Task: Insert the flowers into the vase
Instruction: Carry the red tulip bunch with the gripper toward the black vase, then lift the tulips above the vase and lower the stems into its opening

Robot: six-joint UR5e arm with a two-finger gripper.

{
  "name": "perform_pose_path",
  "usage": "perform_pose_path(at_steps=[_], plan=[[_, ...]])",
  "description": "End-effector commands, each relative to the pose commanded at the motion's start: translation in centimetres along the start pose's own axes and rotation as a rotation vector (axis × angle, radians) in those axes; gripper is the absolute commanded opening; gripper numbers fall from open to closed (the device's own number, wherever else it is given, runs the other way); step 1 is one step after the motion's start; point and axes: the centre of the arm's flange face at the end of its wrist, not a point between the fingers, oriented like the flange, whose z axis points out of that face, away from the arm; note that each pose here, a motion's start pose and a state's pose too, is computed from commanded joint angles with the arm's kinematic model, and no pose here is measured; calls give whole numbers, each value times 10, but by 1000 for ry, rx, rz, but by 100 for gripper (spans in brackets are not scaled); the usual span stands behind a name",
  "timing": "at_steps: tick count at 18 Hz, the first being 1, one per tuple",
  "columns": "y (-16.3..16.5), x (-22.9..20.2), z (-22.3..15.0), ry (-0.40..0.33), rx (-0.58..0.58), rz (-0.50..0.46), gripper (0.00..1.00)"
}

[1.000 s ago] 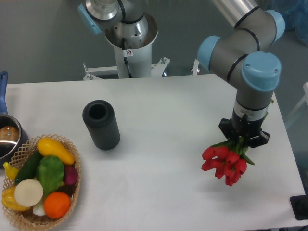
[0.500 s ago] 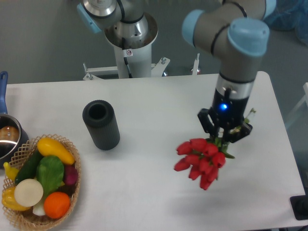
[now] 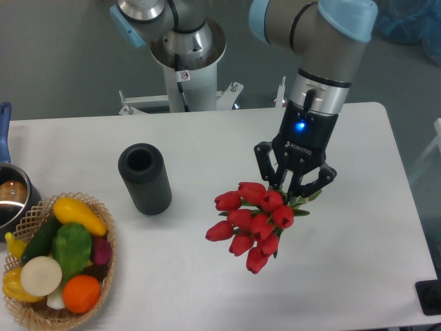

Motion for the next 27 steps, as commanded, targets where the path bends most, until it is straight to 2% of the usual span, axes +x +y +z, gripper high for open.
perform_pose_path(at_steps=[2,5,11,14,20,27], plan=[[-9,15,-2,72,107,-25,0],[-13,21,-3,58,132,-41,0],[-14,45,-1,84,155,-119,0],[-14,55,-6,180,272,-125,0],[-8,76,-24,325,463,-111,1],[19,115,-58,396,598,-157,4]])
